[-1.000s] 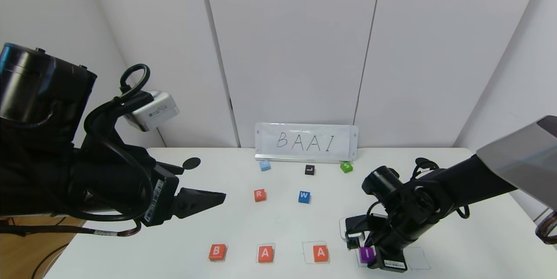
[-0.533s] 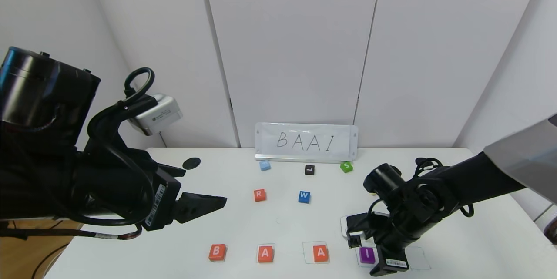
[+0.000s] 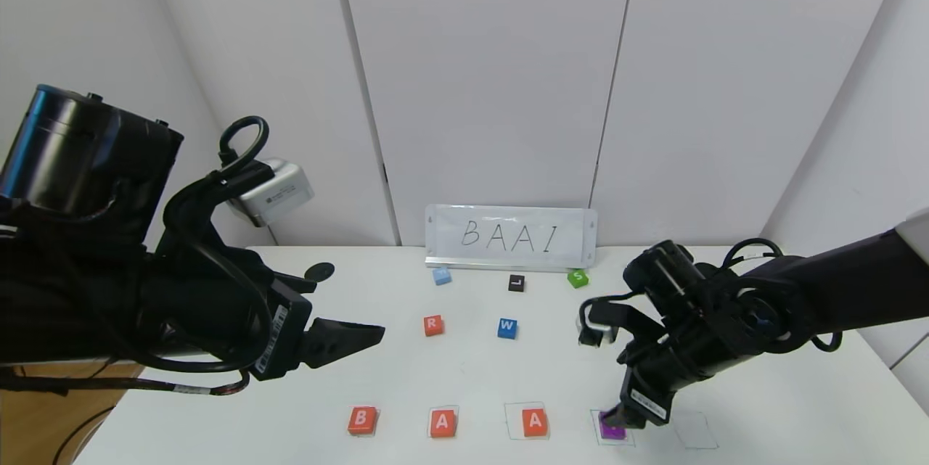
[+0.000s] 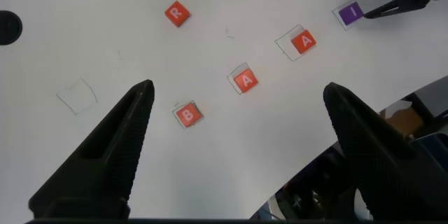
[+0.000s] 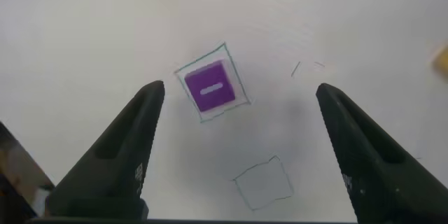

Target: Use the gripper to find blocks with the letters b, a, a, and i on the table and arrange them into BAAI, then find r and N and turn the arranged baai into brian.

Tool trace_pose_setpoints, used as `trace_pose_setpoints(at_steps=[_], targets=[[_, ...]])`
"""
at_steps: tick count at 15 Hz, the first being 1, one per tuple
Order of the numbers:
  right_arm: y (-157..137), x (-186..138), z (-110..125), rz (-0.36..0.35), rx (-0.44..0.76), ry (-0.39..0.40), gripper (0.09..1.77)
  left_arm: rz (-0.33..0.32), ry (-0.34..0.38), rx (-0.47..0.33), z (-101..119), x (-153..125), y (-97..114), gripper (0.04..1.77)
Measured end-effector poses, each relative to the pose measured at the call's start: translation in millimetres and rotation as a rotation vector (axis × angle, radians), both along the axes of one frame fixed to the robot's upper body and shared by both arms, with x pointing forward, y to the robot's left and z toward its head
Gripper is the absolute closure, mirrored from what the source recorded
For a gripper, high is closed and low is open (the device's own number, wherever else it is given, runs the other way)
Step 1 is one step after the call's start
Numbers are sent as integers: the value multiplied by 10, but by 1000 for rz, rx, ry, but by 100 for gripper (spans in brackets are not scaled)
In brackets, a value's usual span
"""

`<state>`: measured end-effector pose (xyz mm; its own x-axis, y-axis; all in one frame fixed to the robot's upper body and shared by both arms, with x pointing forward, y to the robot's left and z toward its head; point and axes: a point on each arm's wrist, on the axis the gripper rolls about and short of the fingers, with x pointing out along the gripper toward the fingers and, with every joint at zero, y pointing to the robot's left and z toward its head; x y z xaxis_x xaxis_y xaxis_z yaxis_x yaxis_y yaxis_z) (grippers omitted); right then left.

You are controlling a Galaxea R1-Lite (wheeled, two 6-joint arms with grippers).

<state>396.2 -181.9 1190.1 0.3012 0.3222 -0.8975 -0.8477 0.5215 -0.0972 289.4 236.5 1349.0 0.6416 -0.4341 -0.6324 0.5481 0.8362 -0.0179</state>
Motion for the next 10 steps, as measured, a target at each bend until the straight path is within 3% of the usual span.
trace_pose_setpoints(at_steps=[3, 6, 10], targets=[[46, 18, 149, -375, 84, -63, 25, 19, -10, 6, -34, 55, -13, 9], [-119, -74, 366, -536, 148, -102, 21, 49, 0, 12, -62, 87, 8, 9], [-470, -309, 890, -705, 267, -226, 19, 207, -21, 29, -108, 171, 258, 9]])
